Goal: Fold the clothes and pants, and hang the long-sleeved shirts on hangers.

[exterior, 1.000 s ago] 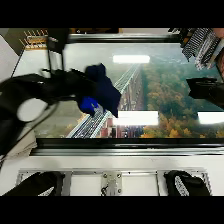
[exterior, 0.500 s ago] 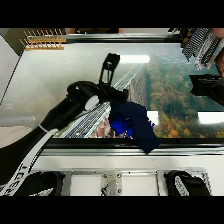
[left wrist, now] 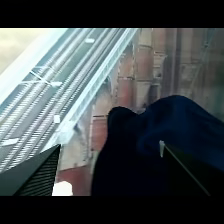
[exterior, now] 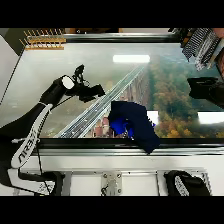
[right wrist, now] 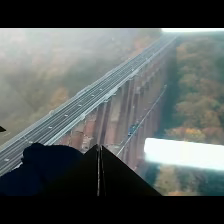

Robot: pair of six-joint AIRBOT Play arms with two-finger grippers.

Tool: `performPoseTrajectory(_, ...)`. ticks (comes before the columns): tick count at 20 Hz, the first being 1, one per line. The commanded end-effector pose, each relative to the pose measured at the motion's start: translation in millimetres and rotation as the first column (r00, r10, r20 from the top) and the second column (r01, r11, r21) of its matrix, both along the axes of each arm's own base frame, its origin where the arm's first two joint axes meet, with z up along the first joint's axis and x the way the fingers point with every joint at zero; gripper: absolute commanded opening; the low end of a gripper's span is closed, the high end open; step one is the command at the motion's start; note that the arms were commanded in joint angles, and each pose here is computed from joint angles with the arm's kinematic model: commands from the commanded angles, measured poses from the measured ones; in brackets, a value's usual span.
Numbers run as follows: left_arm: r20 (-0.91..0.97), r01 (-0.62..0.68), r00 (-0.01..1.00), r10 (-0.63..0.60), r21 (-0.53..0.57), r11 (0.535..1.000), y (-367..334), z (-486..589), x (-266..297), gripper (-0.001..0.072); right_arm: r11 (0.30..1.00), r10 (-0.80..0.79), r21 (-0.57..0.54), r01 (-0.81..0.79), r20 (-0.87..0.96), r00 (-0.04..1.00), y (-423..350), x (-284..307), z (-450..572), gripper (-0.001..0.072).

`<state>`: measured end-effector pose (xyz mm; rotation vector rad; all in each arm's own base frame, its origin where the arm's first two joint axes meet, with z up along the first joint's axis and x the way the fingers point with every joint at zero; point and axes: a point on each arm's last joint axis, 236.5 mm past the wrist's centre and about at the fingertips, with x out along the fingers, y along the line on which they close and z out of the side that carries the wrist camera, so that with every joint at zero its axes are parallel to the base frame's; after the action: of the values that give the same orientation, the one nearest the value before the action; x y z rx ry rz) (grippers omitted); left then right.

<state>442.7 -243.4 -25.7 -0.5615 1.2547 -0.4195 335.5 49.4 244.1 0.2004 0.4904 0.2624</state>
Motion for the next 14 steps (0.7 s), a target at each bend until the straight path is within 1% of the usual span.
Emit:
performPoseTrajectory(1, -0.105, 0.038, 0.992, -0.069, -0.273, 0.961, -39.6, -12.2, -0.8, 0.0699, 1.000, 0.030, -0.001, -0.031, -0.063, 0.998, 5.5, -6.5, -13.6, 0.0007)
performPoseTrajectory(3, -0.149, 0.148, 0.969, -0.197, -0.287, 0.946, -66.4, -25.4, -19.1, 0.0699, 0.999, 0.045, 0.001, -0.046, -0.101, 0.994, 7.8, -8.1, -22.6, 0.0006)
performPoseTrajectory(4, -0.162, 0.183, 0.959, -0.235, -0.281, 0.942, -75.9, -33.4, -24.4, 0.0698, 0.999, 0.053, 0.003, -0.053, -0.126, 0.991, 8.8, -8.3, -28.6, 0.0006)
performPoseTrajectory(6, -0.220, 0.213, 0.937, -0.271, -0.255, 0.943, -87.5, -51.9, -33.6, 0.0697, 0.997, 0.076, 0.012, -0.076, -0.205, 0.976, 11.7, -10.2, -47.4, 0.0006)
performPoseTrajectory(7, -0.240, 0.228, 0.928, -0.287, -0.245, 0.942, -91.7, -58.1, -36.6, 0.0631, 0.996, 0.090, 0.015, -0.090, -0.253, 0.963, 13.0, -11.9, -58.8, 0.0007)
performPoseTrajectory(8, -0.241, 0.243, 0.923, -0.301, -0.241, 0.940, -95.8, -60.8, -36.6, 0.0483, 0.995, 0.102, 0.016, -0.101, -0.306, 0.947, 13.1, -12.7, -72.3, 0.0007)
performPoseTrajectory(9, -0.231, 0.248, 0.924, -0.305, -0.245, 0.937, -101.0, -60.4, -33.4, 0.0286, 0.994, 0.108, 0.015, -0.110, -0.361, 0.926, 11.6, -12.8, -87.4, 0.0007)
performPoseTrajectory(10, -0.211, 0.249, 0.930, -0.301, -0.243, 0.938, -102.0, -57.1, -27.7, 0.0009, 0.994, 0.104, 0.004, -0.112, -0.407, 0.907, 7.8, -12.1, -101.4, 0.0007)
performPoseTrajectory(12, -0.148, 0.247, 0.948, -0.282, -0.218, 0.944, -90.0, -38.6, -8.4, 0.0016, 0.997, 0.058, -0.020, -0.081, -0.525, 0.849, -7.3, -11.3, -139.0, 0.0008)
performPoseTrajectory(14, -0.089, 0.265, 0.958, -0.273, -0.095, 0.959, -50.5, -25.5, 10.8, 0.0016, 0.999, 0.036, 0.000, -0.046, -0.618, 0.785, -16.8, -9.6, -176.0, 0.0026)
